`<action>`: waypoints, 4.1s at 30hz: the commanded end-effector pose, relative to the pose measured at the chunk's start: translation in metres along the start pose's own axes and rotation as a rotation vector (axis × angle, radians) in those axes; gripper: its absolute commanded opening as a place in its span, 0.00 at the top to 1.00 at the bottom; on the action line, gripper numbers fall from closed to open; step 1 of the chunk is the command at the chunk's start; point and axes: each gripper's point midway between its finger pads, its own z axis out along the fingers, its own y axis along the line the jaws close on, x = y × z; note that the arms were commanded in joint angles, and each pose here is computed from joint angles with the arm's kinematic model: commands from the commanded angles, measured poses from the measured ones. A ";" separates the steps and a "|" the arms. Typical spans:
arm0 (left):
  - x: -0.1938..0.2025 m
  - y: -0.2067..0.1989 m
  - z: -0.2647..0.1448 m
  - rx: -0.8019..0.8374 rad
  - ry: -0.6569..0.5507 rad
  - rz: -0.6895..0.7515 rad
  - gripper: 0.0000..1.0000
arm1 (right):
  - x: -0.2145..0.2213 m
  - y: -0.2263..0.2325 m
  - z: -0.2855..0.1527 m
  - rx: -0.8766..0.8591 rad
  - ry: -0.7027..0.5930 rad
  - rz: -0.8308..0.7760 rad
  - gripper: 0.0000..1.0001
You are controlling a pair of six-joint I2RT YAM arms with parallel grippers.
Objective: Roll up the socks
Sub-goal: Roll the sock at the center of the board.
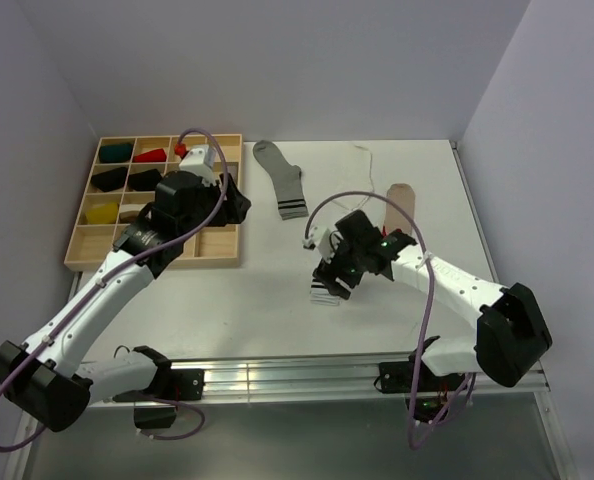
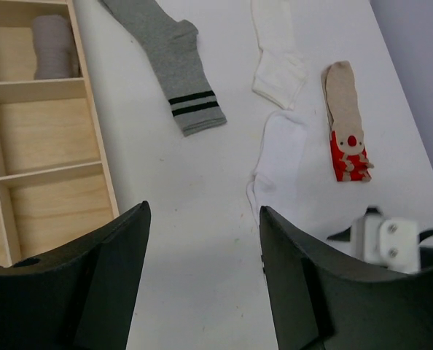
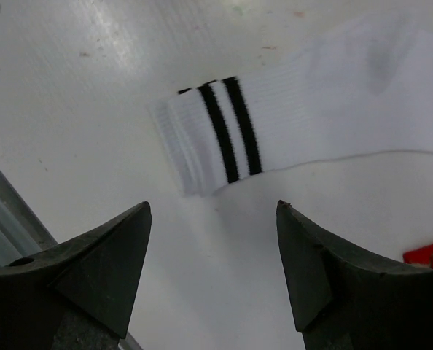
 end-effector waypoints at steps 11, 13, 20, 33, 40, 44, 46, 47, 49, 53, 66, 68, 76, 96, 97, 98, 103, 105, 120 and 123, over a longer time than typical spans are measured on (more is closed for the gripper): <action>-0.048 0.015 -0.021 -0.037 -0.168 -0.064 0.33 | 0.017 0.033 0.048 -0.007 0.105 -0.248 0.27; -0.046 0.015 -0.019 -0.031 -0.166 -0.063 0.33 | 0.024 0.035 0.055 -0.011 0.138 -0.255 0.29; -0.038 0.015 -0.012 -0.008 -0.152 -0.070 0.34 | 0.033 0.036 0.068 -0.002 0.189 -0.276 0.34; -0.013 0.020 0.007 0.002 -0.105 -0.089 0.35 | 0.047 0.038 0.071 -0.001 0.229 -0.256 0.57; 0.003 0.024 0.016 -0.005 -0.083 -0.098 0.36 | 0.038 0.042 0.070 -0.027 0.207 -0.241 0.73; 0.016 0.021 0.023 0.012 -0.087 -0.113 0.39 | 0.015 0.051 0.060 -0.109 0.151 -0.212 0.78; 0.027 0.020 0.026 0.011 -0.085 -0.122 0.41 | 0.015 0.056 0.055 -0.166 0.159 -0.178 0.79; 0.030 0.017 0.027 0.019 -0.091 -0.122 0.41 | 0.009 0.063 0.054 -0.222 0.142 -0.159 0.79; 0.029 0.007 0.027 0.057 -0.128 -0.135 0.44 | 0.011 0.068 0.050 -0.278 0.164 -0.118 0.81; 0.048 0.009 0.027 0.088 -0.164 -0.173 0.54 | 0.004 0.061 0.041 -0.389 0.168 0.030 0.82; 0.113 -0.028 0.031 0.350 -0.150 -0.042 0.68 | 0.005 0.050 0.055 -0.754 0.255 0.402 0.84; 0.131 -0.038 0.035 0.406 -0.108 0.005 0.68 | 0.006 0.048 0.055 -0.805 0.258 0.445 0.84; 0.182 -0.080 0.054 0.510 0.016 0.173 0.57 | 0.014 0.039 0.057 -0.852 0.273 0.528 0.84; 0.250 -0.111 0.072 0.614 0.155 0.268 0.51 | 0.019 0.034 0.061 -0.889 0.305 0.576 0.83; 0.251 -0.111 0.073 0.611 0.155 0.267 0.51 | 0.018 0.034 0.061 -0.889 0.305 0.579 0.83; 0.252 -0.110 0.074 0.610 0.161 0.265 0.51 | 0.018 0.034 0.061 -0.885 0.306 0.578 0.84; 0.256 -0.110 0.075 0.610 0.169 0.249 0.53 | 0.019 0.032 0.064 -0.871 0.309 0.581 0.84; 0.261 -0.109 0.076 0.611 0.181 0.243 0.54 | 0.019 0.031 0.064 -0.866 0.309 0.581 0.83; 0.284 -0.103 0.075 0.596 0.263 0.145 0.84 | 0.021 0.023 0.071 -0.788 0.305 0.581 0.84; 0.290 -0.101 0.073 0.593 0.287 0.118 0.90 | 0.021 0.021 0.073 -0.764 0.301 0.581 0.84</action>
